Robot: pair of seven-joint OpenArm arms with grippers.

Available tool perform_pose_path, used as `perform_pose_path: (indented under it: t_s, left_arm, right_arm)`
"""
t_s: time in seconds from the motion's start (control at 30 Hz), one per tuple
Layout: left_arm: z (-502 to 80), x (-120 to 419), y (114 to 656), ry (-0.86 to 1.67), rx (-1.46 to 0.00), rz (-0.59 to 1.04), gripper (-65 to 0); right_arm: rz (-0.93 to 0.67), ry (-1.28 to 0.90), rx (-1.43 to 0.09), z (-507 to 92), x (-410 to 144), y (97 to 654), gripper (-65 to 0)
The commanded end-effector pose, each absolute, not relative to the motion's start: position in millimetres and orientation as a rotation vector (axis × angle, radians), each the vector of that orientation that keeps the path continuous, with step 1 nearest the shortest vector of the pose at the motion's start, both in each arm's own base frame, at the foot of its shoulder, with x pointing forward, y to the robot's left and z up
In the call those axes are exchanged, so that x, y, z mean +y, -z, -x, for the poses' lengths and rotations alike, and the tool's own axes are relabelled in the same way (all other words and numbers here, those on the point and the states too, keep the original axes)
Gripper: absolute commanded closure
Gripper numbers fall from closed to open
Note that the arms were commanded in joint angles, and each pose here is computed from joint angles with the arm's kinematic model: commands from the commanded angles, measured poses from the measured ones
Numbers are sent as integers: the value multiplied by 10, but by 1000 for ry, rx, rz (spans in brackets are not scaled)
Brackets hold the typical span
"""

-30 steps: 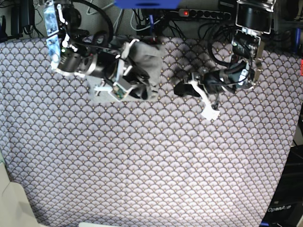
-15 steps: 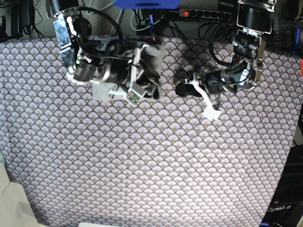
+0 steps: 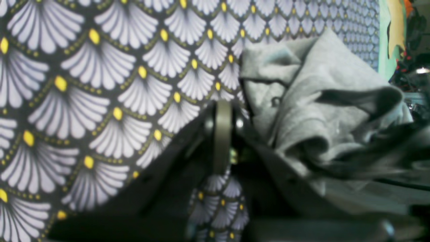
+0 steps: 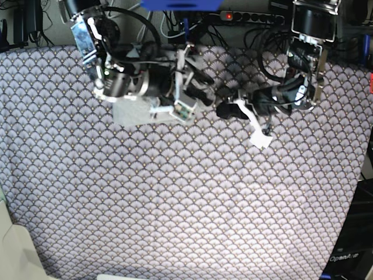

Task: Fold the T-shirt properly
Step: 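Grasp the bundle's end with the right gripper and fold it over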

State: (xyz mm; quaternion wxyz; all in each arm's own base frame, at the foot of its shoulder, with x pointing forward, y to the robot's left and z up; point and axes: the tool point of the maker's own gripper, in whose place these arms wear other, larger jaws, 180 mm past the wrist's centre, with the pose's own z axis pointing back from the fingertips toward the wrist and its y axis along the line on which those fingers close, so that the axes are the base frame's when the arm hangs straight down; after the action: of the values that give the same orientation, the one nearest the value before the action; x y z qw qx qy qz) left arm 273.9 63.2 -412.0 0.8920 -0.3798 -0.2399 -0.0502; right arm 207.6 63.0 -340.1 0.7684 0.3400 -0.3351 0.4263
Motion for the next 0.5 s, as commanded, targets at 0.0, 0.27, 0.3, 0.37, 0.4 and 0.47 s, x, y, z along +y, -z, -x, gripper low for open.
perform_pose_path:
  t_s: [0.0,0.27,0.3,0.37,0.4,0.47]
  left_arm:
    - [-2846,647,4000,110,-544,802,0]
    - [-2801,654,4036,107,-532,800,0]
    - [-2791,661,4044,105,-531,798,0]
    - [-2791,697,4049,108,-530,790,0]
    - [-2794,702,4048,107,-531,789,0]
    - [-2793,708,4049,107,-531,788,0]
  right_arm:
    - [-768,-942,-827,-2179,696,3117,-198]
    - [-514,-1056,-856,-2509,412,3057,-89]
    - [-479,-1066,-845,-2525,338,3102,-75]
    - [-413,-1083,-825,-2559,201,3175,-56]
    - [-378,-1092,-814,-2576,131,3211,-51]
    - [-320,-1099,-795,-2612,-7,3272,-47]
